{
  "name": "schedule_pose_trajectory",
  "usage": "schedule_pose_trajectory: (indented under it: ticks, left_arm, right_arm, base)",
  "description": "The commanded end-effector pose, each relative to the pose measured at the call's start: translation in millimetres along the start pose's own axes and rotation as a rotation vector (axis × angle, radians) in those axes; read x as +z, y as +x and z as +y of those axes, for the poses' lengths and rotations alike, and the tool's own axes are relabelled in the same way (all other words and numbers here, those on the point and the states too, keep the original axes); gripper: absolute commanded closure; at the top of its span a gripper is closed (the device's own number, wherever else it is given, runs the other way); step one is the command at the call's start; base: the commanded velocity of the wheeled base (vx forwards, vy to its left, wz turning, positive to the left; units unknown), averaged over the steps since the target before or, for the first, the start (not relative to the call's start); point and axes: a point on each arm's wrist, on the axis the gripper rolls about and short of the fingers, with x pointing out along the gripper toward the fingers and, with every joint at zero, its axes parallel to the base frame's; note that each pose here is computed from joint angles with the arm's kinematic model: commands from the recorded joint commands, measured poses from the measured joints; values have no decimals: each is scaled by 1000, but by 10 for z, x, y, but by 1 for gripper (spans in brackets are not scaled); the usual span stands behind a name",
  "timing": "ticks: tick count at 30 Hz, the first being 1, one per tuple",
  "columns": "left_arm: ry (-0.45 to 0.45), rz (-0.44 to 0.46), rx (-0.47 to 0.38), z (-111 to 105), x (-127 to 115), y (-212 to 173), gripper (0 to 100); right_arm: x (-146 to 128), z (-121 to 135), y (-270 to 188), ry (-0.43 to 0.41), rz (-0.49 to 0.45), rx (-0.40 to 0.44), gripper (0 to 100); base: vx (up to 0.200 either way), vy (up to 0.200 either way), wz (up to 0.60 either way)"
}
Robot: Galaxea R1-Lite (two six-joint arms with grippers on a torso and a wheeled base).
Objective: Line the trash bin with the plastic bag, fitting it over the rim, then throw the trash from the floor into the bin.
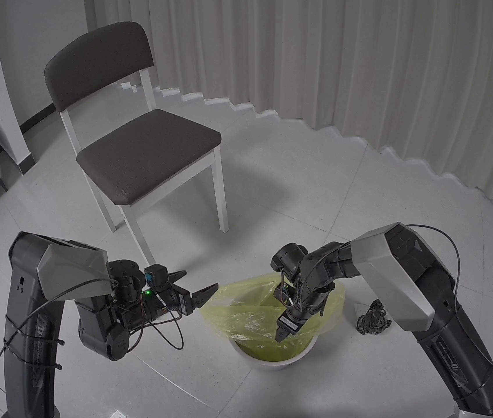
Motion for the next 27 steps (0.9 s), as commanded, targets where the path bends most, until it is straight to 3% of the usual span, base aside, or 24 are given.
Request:
schedule_pose_trajectory:
  ticks: [1, 6, 7, 13, 18, 27]
  left_arm:
    - [13, -25, -2, -22, 65, -15, 0]
    - [12, -21, 2, -12, 51, -22, 0]
    - [12, -21, 0, -17, 50, -20, 0]
    - [13, -20, 0, -16, 45, -19, 0]
    - [6, -1, -1, -16, -25, -6, 0]
    - [0, 26, -14, -59, -105, 3, 0]
  right_arm:
    - [-36, 13, 78, 0, 23, 11, 0]
    - [-16, 15, 29, -2, 13, 6, 0]
    - [-8, 20, 23, -3, 8, 5, 100]
    - [72, 90, -185, -20, -16, -8, 100]
    - [228, 245, -558, -60, -106, -22, 100]
    - [-69, 490, -326, -97, -49, 3, 100]
  base:
    - [0, 0, 0]
    - [0, 0, 0]
    - [0, 0, 0]
    - [0, 0, 0]
    - [0, 0, 0]
    - [0, 0, 0]
